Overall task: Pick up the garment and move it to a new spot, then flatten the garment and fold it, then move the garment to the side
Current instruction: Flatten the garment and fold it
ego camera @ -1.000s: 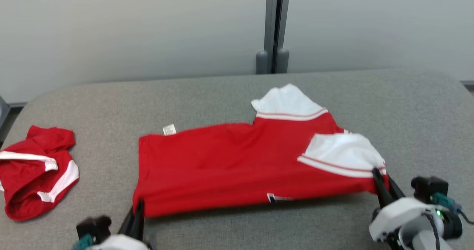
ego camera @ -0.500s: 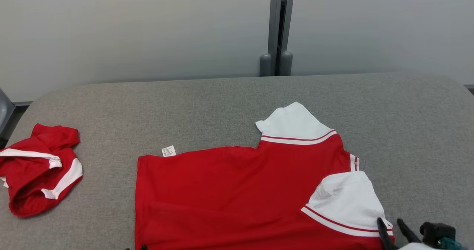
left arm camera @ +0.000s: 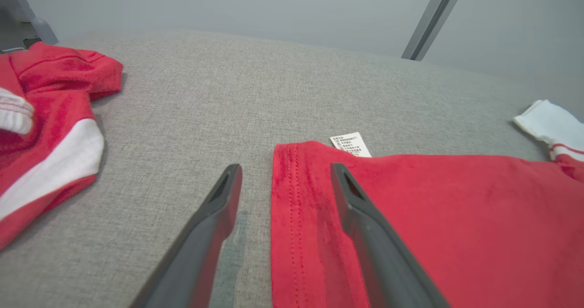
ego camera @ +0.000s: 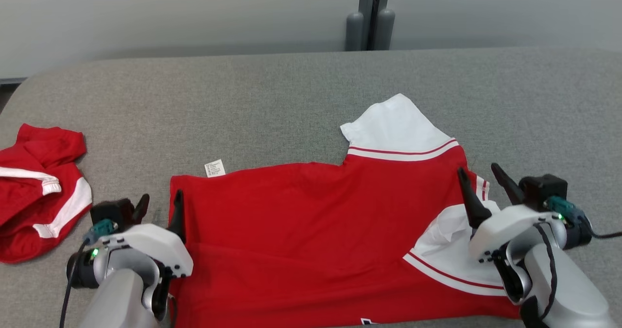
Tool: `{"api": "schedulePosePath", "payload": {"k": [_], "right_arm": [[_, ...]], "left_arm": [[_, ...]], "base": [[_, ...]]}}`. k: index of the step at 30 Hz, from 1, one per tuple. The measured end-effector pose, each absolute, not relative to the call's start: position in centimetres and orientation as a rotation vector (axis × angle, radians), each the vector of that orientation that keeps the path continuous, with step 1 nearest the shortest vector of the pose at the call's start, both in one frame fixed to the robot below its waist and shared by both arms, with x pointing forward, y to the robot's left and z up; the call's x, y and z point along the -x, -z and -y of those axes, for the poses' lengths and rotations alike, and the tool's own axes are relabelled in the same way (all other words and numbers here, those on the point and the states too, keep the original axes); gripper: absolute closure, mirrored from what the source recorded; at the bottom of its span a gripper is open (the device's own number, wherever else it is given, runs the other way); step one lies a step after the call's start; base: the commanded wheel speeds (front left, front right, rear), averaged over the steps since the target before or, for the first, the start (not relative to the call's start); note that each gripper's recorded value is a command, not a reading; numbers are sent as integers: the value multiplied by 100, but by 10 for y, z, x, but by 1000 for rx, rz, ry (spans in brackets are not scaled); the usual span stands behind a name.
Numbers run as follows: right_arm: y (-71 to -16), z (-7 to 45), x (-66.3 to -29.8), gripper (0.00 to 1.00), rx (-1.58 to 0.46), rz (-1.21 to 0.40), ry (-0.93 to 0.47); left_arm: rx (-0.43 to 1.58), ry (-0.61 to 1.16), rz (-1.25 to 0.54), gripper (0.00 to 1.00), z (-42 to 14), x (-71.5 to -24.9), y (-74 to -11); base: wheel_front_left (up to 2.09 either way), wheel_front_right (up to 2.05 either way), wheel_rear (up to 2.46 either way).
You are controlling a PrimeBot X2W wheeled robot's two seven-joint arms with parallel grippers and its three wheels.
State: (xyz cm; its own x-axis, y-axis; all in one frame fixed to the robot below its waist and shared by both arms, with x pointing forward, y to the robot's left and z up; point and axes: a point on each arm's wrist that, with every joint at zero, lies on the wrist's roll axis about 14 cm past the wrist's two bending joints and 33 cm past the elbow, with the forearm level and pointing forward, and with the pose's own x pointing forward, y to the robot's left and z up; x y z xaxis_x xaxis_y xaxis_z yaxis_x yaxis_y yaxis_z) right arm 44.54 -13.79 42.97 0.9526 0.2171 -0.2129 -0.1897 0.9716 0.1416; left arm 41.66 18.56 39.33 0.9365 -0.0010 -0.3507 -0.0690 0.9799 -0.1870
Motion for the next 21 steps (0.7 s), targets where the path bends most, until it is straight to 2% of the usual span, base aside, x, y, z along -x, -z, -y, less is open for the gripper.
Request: {"api": "schedulePosePath", "payload": {"k": [7,13,14,15,16,17,18,19,21], "right_arm": [[-431,115,-480,0,-80,-233,-280],[-423,107,-496,0,-56,-254,-314],[-423,106,-499,0,-53,-253,-319],[-424,106,-503,0,-48,-252,-321],[-424,105,-510,0,-35,-255,-328],[-424,105,-510,0,-35,-255,-328],[-424,104,-514,0,-27,-260,-335],[-425,102,-518,0,-16,-263,-344],[-428,98,-528,0,4,-273,-357]], "left_arm": [[162,-36,-467,0,-191,-452,-377],[136,-27,-565,0,-190,-455,-351],[127,-19,-571,2,-188,-456,-349],[126,-13,-567,14,-187,-459,-349],[112,5,-572,39,-183,-461,-347],[112,5,-572,39,-183,-461,-347],[111,14,-569,80,-182,-462,-347],[103,25,-564,100,-179,-463,-347],[91,44,-555,100,-175,-464,-347]], "base": [[0,0,0],[0,0,0],[0,0,0],[0,0,0],[0,0,0],[0,0,0],[0,0,0],[0,0,0],[0,0,0]]}}
